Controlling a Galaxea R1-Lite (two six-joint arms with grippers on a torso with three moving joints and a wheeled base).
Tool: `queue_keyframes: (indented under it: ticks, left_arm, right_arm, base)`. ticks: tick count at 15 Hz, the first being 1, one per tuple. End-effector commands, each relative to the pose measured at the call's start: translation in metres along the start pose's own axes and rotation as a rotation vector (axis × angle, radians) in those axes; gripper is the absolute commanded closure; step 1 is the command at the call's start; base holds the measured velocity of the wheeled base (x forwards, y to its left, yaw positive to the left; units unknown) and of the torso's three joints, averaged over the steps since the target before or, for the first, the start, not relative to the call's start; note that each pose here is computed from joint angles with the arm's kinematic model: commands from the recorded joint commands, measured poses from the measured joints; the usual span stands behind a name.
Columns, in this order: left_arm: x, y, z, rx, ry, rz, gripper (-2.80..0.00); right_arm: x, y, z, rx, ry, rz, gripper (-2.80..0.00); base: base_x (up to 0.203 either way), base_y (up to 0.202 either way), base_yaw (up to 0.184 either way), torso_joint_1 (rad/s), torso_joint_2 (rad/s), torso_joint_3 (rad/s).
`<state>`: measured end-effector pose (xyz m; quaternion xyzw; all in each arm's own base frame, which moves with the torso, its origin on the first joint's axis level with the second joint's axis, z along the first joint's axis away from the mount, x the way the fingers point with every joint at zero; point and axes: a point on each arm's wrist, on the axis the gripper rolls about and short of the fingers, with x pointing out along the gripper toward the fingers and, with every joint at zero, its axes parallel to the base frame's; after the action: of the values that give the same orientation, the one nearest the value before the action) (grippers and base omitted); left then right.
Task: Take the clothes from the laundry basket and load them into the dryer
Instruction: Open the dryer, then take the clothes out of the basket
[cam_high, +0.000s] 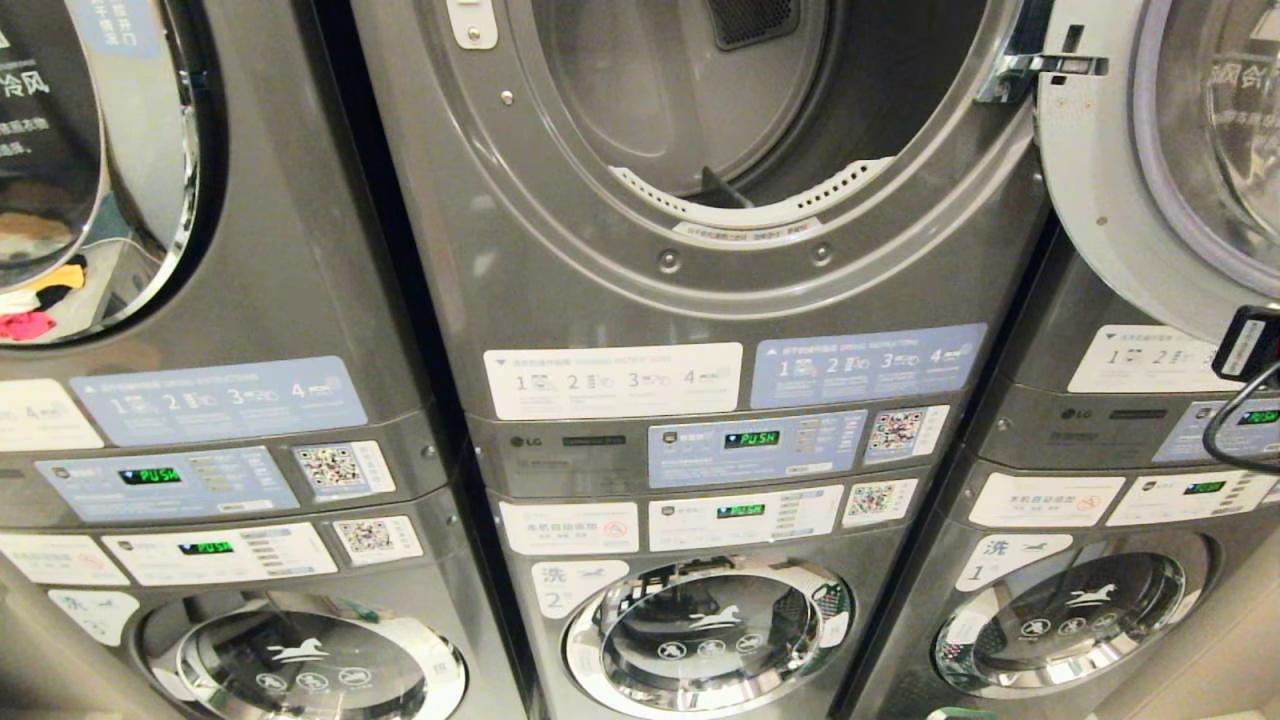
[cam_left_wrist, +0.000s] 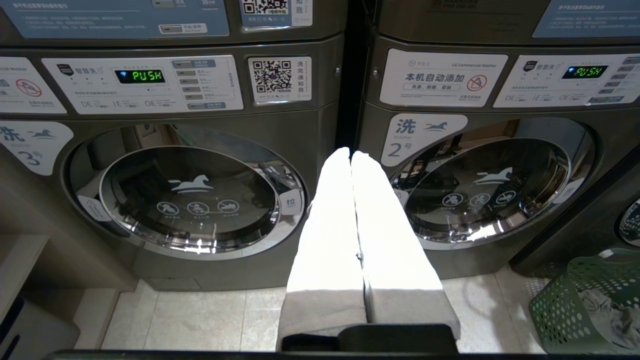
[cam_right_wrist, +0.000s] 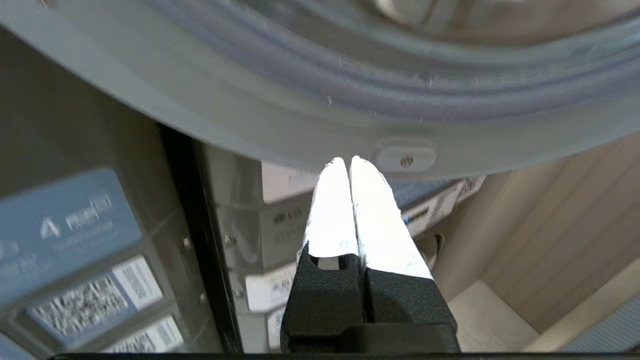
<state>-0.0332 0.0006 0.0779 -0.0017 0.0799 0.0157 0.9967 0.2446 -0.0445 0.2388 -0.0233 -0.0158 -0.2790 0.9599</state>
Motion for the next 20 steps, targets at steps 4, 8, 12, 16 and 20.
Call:
queue_keyframes:
  ticks: [4, 8, 12, 16, 20]
  left_arm:
    - [0.000, 0.000, 0.000, 0.000, 0.001, 0.001, 0.00]
    - [0.000, 0.000, 0.000, 0.000, 0.001, 0.001, 0.00]
    - [0.000, 0.000, 0.000, 0.000, 0.001, 0.001, 0.00]
    - [0.000, 0.000, 0.000, 0.000, 0.000, 0.000, 0.00]
    - [0.000, 0.000, 0.000, 0.000, 0.000, 0.000, 0.00]
  right_arm:
    - [-0.027, -0.011, -0.024, -0.021, 0.066, 0.003, 0.00]
    - [-0.062, -0.025, -0.052, -0.042, 0.139, 0.015, 0.00]
    - [-0.105, -0.040, -0.089, -0.069, 0.232, 0.109, 0.00]
    - [-0.152, -0.053, -0.123, -0.102, 0.368, 0.312, 0.00]
    - [-0.194, -0.066, -0.132, -0.147, 0.367, 0.562, 0.00]
  base:
    - [0.000, 0.000, 0.000, 0.000, 0.00, 0.000]
    - [0.000, 0.000, 0.000, 0.000, 0.00, 0.000]
    - [0.000, 0.000, 0.000, 0.000, 0.00, 0.000]
    - [0.000, 0.000, 0.000, 0.000, 0.00, 0.000]
    - [0.000, 0.000, 0.000, 0.000, 0.00, 0.000]
